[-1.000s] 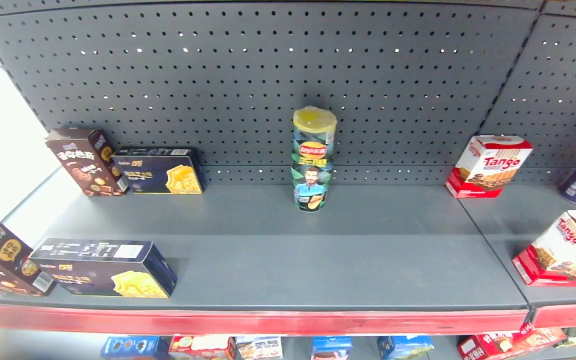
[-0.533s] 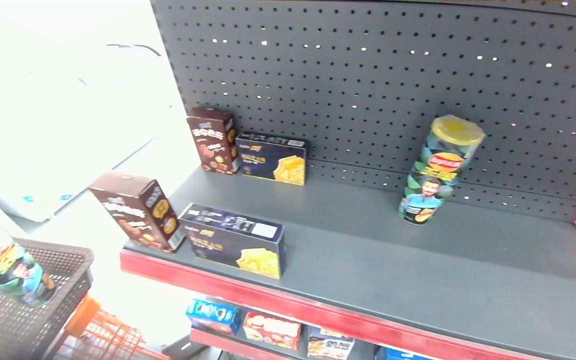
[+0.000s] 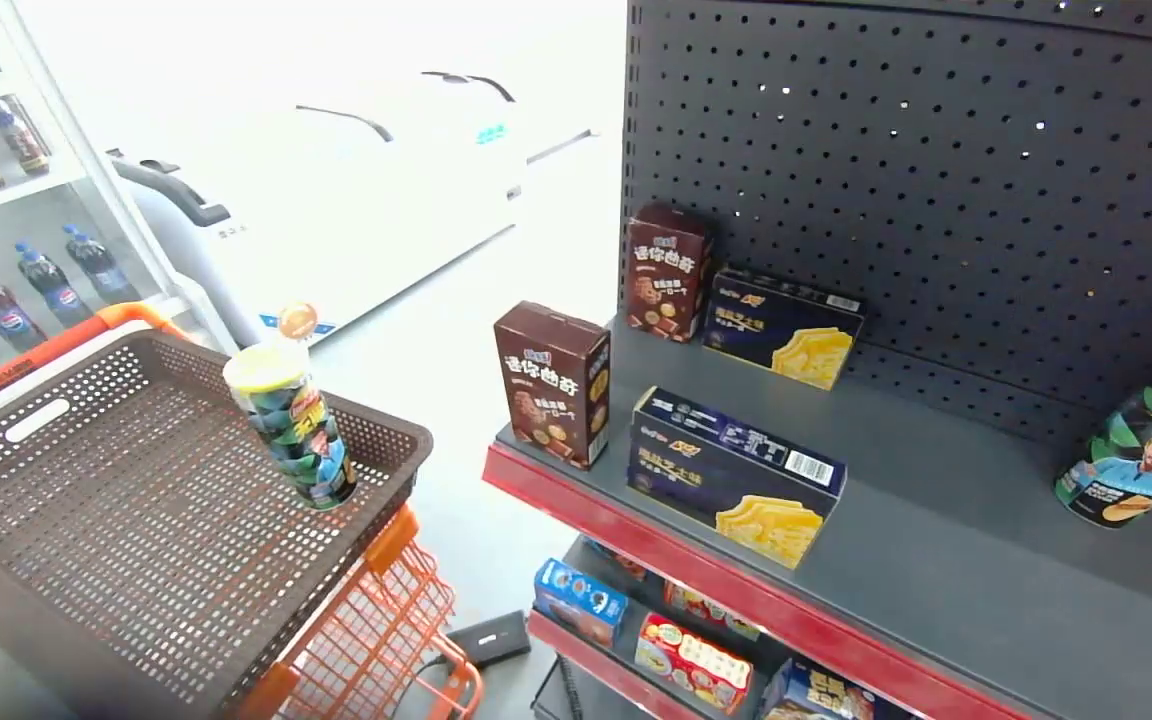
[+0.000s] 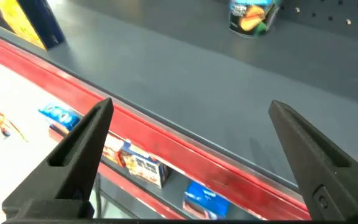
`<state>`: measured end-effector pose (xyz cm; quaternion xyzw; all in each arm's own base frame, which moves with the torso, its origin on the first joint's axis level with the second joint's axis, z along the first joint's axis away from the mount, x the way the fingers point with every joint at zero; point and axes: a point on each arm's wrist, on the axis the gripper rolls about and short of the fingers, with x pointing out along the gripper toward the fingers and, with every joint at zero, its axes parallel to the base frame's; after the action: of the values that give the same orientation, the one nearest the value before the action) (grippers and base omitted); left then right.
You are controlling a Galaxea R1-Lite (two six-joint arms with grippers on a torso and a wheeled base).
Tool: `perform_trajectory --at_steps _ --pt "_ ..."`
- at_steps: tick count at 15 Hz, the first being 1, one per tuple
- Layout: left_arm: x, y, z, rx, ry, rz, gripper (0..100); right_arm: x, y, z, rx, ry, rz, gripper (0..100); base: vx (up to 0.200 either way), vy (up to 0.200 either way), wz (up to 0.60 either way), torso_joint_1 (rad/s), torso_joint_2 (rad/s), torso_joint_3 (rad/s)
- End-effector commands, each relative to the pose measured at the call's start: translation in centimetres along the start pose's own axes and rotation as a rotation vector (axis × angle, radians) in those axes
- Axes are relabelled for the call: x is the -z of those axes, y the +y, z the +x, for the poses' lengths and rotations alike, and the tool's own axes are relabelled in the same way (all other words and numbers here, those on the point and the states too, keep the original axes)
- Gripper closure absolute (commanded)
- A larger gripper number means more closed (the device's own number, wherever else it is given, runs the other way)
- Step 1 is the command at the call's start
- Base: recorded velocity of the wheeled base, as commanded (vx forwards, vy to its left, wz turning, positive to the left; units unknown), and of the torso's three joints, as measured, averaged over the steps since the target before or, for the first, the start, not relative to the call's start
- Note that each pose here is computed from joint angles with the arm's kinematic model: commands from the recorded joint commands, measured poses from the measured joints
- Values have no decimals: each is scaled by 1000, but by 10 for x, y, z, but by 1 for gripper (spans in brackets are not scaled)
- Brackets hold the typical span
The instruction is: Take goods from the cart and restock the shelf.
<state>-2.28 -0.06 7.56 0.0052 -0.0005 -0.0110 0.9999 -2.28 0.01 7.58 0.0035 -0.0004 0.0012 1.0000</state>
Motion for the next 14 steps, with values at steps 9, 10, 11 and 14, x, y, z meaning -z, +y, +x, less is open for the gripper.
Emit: perform_trajectory --at_steps 9,10,11,14 --pt "0 0 0 9 1 5 0 0 0 0 -1 1 1 0 0 0 0 0 0 0" --pt "0 0 0 -10 1 6 0 0 0 0 -1 1 1 0 0 0 0 0 0 0" --pt "-13 2 -4 -81 -40 41 0 0 0 0 -1 1 1 0 0 0 0 0 0 0" --pt "-62 4 16 -75 134 61 0 0 0 0 -1 1 1 0 0 0 0 0 0 0"
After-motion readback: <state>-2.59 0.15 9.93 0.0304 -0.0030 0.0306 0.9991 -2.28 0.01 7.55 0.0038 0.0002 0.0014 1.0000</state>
